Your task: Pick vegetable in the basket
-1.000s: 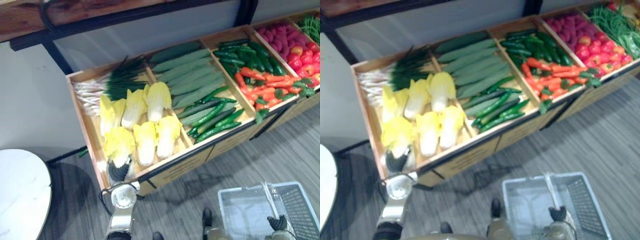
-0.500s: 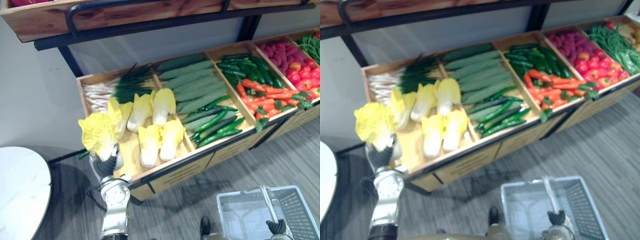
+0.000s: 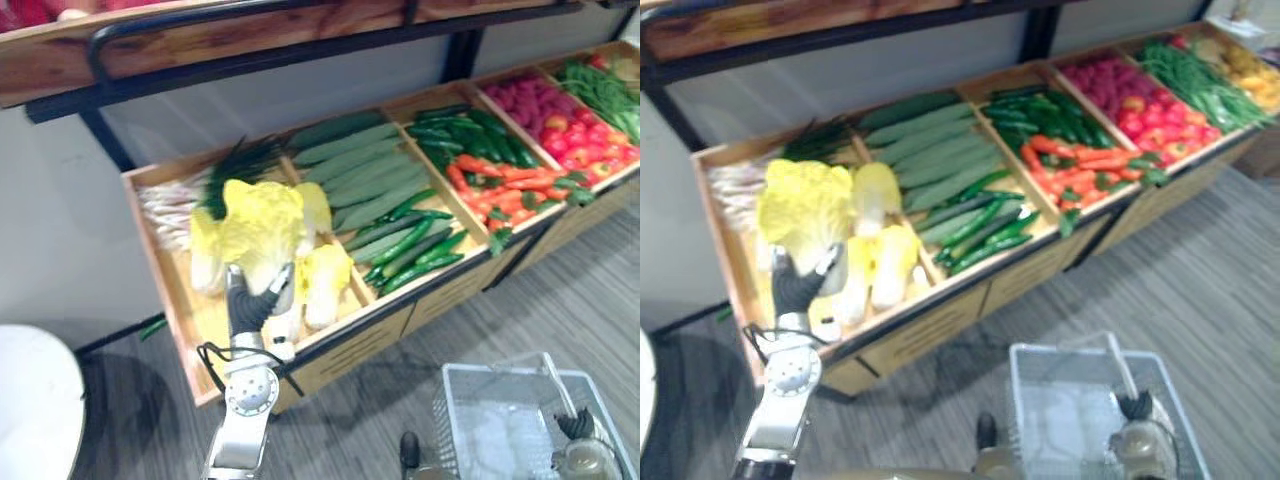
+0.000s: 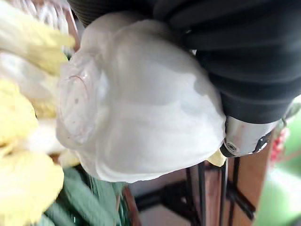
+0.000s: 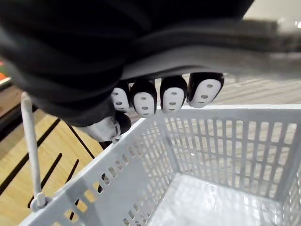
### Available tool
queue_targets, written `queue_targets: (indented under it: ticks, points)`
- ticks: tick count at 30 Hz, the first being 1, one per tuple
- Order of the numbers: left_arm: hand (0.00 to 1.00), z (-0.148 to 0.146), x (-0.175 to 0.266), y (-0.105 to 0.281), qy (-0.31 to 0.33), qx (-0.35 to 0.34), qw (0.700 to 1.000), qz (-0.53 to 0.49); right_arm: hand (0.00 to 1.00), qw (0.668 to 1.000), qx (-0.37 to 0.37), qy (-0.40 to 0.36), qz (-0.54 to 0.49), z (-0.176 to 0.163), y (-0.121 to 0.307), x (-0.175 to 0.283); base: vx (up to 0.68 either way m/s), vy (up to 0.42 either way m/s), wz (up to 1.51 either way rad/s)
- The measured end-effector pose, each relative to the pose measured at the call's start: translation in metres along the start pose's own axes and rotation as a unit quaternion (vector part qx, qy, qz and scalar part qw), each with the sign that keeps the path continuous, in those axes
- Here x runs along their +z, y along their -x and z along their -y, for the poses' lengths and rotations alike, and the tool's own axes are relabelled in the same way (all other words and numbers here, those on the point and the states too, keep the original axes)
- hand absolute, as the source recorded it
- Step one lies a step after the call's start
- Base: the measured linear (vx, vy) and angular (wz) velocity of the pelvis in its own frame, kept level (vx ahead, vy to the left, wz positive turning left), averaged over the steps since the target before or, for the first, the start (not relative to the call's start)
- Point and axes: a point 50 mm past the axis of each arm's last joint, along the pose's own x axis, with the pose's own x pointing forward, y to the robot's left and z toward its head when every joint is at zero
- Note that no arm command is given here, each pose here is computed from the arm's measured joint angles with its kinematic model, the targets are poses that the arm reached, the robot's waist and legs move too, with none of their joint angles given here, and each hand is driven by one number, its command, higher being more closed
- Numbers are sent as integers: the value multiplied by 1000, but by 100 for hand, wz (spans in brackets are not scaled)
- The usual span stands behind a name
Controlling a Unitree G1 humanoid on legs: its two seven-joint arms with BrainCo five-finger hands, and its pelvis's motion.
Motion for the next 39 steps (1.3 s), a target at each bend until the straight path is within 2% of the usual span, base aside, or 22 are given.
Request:
queue_targets:
  ticks: [6,14,19,22,25,32,39]
  points:
    - [100,23,8,7,12,-115,993,30,100,989,5,66,133,16,-7,51,-4,-24,-65]
    - [100,54,13,27,57,-254,965,33,100,970,13,112,217,29,-4,81,-43,-19,-36]
    - [100,75,21,40,68,-355,931,56,100,934,26,157,319,34,11,114,-49,-38,-47]
    - [100,86,27,43,60,-412,906,79,100,907,35,169,385,31,25,138,-20,-57,-57]
    - [100,95,31,47,82,-463,879,81,100,873,56,185,447,22,42,158,20,-91,-45]
    - [100,110,28,61,96,-543,831,68,100,813,81,212,537,13,64,200,-4,-72,-38]
    - [100,117,17,73,79,-590,802,52,100,779,107,217,579,7,79,219,-21,-33,-23]
